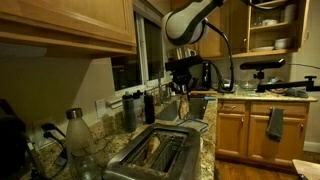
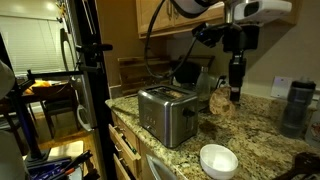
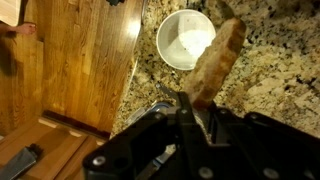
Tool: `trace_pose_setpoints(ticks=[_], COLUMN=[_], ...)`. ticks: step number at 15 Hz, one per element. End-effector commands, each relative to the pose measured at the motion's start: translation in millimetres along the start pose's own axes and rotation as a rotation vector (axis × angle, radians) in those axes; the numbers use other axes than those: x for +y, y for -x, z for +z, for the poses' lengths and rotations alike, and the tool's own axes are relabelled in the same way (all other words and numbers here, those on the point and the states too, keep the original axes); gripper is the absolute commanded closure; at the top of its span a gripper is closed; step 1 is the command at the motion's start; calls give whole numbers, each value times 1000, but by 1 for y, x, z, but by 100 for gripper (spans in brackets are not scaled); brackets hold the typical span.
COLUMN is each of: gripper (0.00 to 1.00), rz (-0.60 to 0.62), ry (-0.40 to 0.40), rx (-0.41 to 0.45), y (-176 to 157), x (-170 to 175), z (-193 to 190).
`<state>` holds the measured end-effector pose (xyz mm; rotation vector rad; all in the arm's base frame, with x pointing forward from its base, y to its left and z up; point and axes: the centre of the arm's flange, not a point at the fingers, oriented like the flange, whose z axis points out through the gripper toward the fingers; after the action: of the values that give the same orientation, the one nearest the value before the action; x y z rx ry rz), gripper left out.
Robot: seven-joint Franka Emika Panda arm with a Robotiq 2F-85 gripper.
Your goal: Put one slice of bread in each of the slots on the toaster
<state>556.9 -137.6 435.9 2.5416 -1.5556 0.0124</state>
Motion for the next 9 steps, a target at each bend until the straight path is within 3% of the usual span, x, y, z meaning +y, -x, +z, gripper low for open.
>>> trace_pose_setpoints(ticks=[1,9], gripper=[90,90], rz=[14,-33], ry=[11,-24], rx=[32,48], y=[41,97], x=[11,-7], z=[-33,-67])
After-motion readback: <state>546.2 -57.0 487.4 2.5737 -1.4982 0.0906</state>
